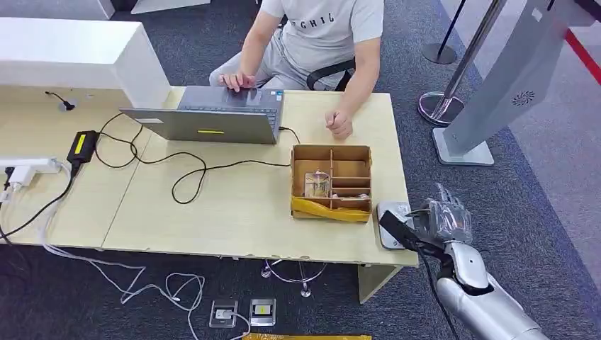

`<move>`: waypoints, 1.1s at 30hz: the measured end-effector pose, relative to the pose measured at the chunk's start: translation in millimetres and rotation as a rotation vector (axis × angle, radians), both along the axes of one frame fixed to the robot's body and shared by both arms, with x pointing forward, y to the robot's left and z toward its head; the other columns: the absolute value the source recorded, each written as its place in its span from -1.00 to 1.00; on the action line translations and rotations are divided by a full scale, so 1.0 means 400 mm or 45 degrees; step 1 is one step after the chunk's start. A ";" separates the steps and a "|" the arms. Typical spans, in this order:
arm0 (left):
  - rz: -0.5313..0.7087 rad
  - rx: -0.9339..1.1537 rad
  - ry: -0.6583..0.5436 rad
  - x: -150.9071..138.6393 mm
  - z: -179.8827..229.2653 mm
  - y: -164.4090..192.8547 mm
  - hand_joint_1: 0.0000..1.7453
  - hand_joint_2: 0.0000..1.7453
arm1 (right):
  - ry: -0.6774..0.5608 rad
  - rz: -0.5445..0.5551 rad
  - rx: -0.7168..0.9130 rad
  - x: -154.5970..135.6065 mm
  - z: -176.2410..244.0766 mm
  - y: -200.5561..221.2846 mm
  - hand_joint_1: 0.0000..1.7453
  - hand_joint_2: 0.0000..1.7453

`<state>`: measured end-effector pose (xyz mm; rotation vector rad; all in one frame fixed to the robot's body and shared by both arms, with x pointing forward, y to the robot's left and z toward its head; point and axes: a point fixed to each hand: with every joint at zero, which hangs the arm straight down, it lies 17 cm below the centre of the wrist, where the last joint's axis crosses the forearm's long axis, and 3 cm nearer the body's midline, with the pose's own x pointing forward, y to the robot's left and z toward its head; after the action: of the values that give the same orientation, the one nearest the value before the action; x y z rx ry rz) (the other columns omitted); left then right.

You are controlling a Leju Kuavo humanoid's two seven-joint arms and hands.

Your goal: Pass the card to the sensor for recognition and then transmit it.

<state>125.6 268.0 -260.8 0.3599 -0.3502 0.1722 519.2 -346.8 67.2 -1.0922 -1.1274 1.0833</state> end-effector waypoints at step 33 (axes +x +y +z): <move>0.033 -0.016 0.065 -0.022 -0.008 0.000 -1.00 -1.00 | 0.045 0.019 0.099 -0.020 -0.075 0.063 1.00 1.00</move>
<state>117.0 268.0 -264.0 0.3560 -0.2942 0.1904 511.4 -321.4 37.4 -1.0020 -1.1419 1.0577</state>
